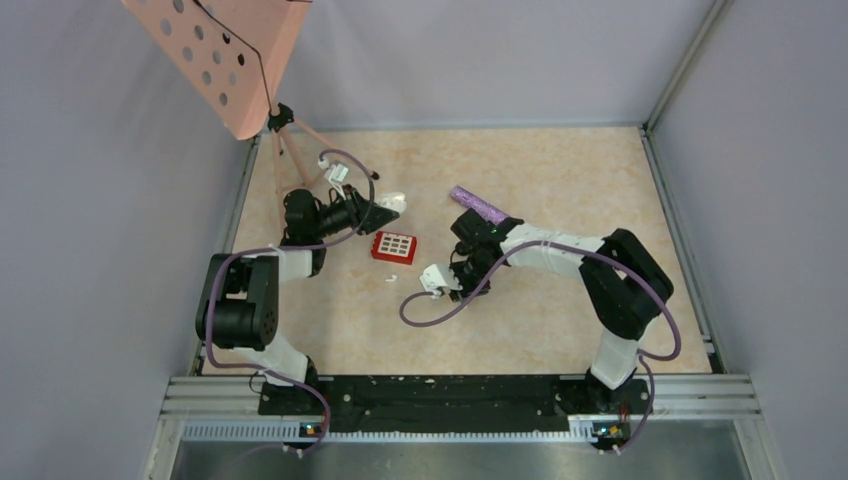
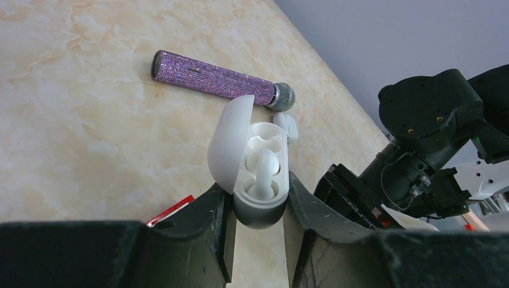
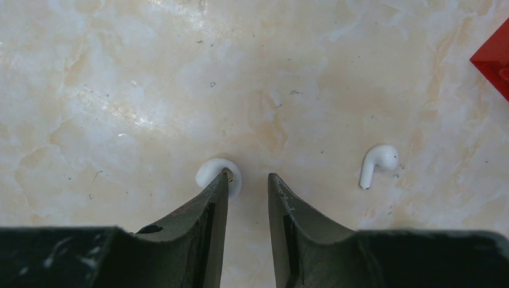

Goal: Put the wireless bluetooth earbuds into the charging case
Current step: Pick up the earbud from the center of the board.

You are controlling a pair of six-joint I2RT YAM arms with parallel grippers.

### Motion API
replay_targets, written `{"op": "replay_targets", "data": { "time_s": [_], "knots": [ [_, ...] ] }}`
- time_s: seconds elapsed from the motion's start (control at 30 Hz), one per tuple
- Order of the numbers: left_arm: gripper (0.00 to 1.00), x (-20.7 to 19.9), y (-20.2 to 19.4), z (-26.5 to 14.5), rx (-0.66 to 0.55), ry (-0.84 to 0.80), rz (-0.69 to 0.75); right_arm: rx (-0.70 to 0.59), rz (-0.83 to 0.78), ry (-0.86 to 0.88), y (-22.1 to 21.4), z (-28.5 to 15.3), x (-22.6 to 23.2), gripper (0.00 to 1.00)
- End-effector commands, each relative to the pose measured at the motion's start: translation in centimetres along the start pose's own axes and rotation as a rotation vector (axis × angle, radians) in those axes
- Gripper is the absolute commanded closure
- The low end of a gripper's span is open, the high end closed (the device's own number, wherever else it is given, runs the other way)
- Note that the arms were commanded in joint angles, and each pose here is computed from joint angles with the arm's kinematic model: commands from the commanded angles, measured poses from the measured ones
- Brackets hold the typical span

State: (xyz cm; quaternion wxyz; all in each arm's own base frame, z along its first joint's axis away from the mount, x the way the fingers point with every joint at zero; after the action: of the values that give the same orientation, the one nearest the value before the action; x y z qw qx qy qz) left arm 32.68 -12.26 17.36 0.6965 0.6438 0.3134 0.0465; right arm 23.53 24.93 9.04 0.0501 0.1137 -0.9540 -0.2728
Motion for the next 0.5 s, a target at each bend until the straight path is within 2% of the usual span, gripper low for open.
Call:
{"op": "replay_targets", "data": {
  "time_s": [0.0, 0.4, 0.47],
  "knots": [
    [1.00, -0.3, 2.1, 0.0, -0.049, -0.010, 0.090, -0.005, -0.059, 0.015, 0.9, -0.1, -0.5, 0.70],
    [1.00, -0.3, 2.1, 0.0, -0.049, -0.011, 0.086, 0.018, -0.034, 0.080, 0.5, -0.8, 1.1, 0.70],
    [1.00, -0.3, 2.2, 0.0, -0.051, -0.010, 0.087, 0.018, -0.027, 0.090, 0.6, -0.9, 1.1, 0.72]
  ]
}}
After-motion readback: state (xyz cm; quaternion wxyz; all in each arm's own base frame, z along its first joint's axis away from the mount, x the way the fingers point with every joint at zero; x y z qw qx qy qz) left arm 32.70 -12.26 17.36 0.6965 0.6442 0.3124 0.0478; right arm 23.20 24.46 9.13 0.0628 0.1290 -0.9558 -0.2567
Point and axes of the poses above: each gripper's point midway between its finger pads, its own z axis out along the fingers, its own x axis along the line the jaws close on, y = z × x, the point moved 7 cm from there along -z, back along the fingers, and after that the axes turned 15 degrees about z, right-handed, at the moved point
